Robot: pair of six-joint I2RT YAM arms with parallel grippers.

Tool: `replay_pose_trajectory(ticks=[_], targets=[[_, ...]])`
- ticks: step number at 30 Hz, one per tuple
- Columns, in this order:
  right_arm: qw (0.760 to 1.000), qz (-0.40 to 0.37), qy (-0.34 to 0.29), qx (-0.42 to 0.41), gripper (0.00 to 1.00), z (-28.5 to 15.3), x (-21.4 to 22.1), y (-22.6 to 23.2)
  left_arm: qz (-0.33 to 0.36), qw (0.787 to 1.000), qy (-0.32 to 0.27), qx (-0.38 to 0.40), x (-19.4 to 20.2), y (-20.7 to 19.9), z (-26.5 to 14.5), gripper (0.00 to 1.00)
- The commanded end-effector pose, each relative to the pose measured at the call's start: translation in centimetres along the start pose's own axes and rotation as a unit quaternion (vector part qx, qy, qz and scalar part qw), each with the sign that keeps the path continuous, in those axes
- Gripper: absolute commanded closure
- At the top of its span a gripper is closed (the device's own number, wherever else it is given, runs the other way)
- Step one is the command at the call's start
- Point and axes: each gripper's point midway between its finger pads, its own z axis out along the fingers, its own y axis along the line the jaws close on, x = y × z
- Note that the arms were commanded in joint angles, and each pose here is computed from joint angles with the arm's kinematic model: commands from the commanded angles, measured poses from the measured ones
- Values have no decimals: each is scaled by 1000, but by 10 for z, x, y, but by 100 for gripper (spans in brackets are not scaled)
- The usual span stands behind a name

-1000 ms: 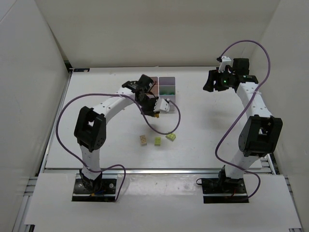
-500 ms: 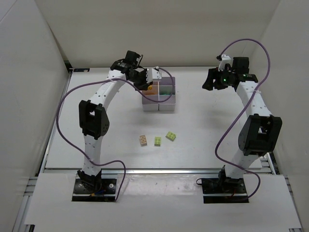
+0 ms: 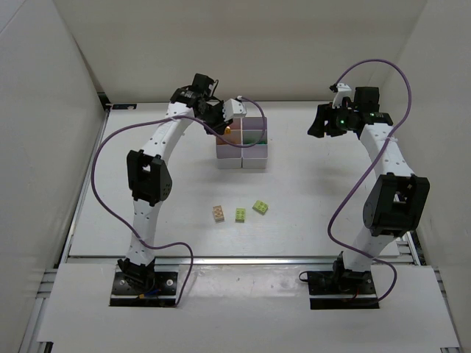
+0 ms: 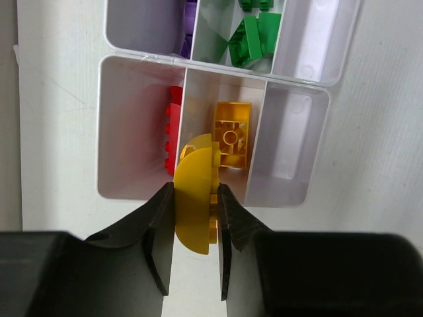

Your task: Sort the legos into containers by color

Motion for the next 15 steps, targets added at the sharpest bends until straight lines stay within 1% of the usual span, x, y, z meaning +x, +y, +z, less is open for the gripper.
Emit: replay_pose_trajectory(ticks=[1, 3, 10, 15], targets=[[1000, -15, -27, -8, 29, 1, -21, 2, 5, 1000, -20, -7, -20, 1, -14, 89], [1000, -15, -26, -9, 29, 2, -21, 2, 9, 1000, -19, -6, -22, -1, -13, 87], [999, -18, -27, -8, 29, 1, -22, 3, 18, 1000, -15, 1, -27, -6, 0, 86], [1000, -16, -26, -7, 29, 1, -20, 2, 20, 1000, -6, -3, -24, -1, 10, 80]])
